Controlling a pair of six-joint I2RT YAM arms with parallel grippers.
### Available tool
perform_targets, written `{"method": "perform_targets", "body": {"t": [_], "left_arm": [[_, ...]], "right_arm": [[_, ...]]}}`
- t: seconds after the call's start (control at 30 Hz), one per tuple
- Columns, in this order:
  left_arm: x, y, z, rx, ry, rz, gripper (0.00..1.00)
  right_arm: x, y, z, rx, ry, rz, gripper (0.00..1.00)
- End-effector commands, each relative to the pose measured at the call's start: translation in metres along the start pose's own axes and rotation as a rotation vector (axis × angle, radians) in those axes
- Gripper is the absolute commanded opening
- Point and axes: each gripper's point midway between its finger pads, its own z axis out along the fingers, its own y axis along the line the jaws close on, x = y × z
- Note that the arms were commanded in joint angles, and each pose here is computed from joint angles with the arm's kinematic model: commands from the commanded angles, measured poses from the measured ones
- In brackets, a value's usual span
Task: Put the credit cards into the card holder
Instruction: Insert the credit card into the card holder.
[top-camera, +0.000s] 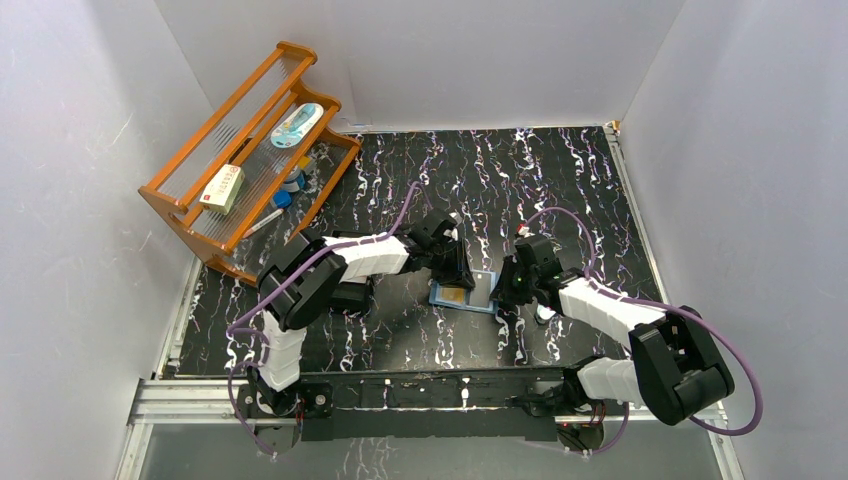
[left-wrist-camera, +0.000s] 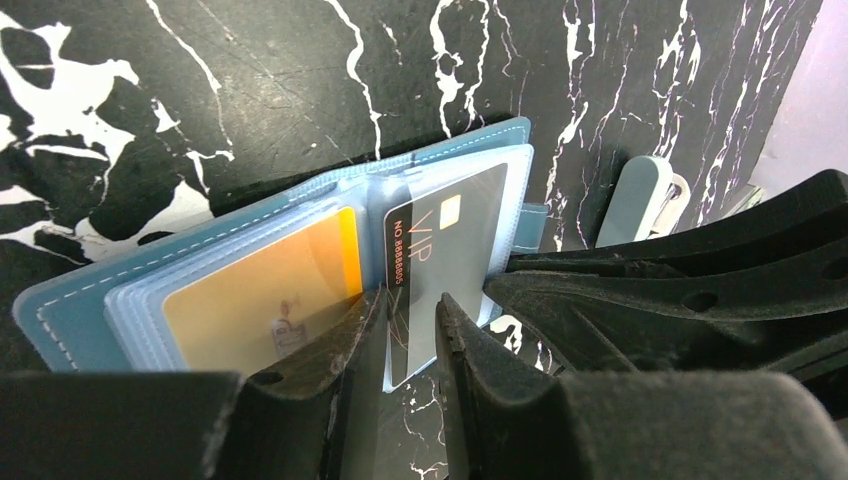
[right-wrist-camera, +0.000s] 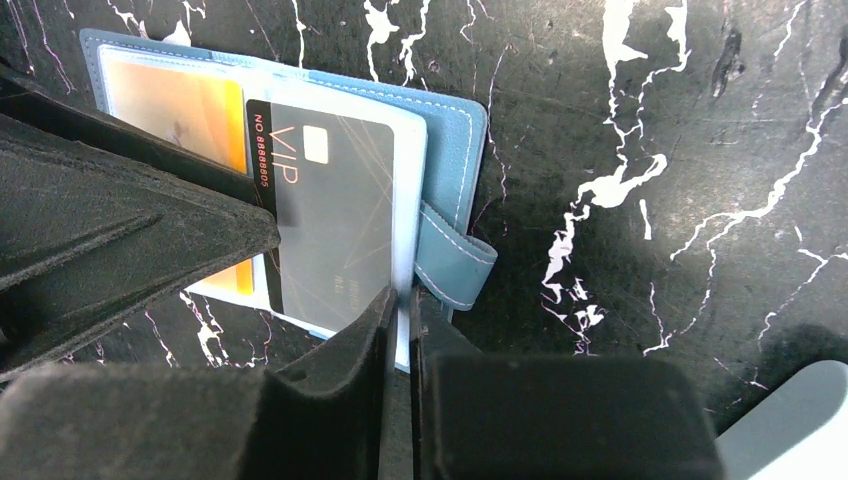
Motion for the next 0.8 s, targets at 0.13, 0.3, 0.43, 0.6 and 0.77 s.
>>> {"method": "perform_targets", "body": {"t": [0.13, 0.3, 0.43, 0.6, 0.77], "left_arm": [[0.004, -0.033, 0.000, 0.069, 0.019, 0.101, 0.24], [0.005, -0.035, -0.001, 0.087, 0.023, 0.115, 0.32], [0.000, -0.029, -0.014, 0.020, -0.008, 0.113, 0.38], [-0.009, -0.013, -0.038, -0.084, -0.044, 0.108, 0.51], [-0.022, 0.010, -0.061, -0.166, -0.078, 0.112, 0.64]], "right_arm": [[-0.005, -0.001, 0.003, -0.002, -0.023, -0.018, 0.17], [-0.009, 0.000, -0.002, 0.006, -0.033, -0.030, 0.21], [-0.018, 0.005, -0.014, 0.002, -0.061, -0.035, 0.22], [-0.024, 0.013, -0.023, -0.029, -0.089, -0.035, 0.22], [-0.019, 0.016, -0.017, -0.054, -0.060, -0.029, 0.22]]}}
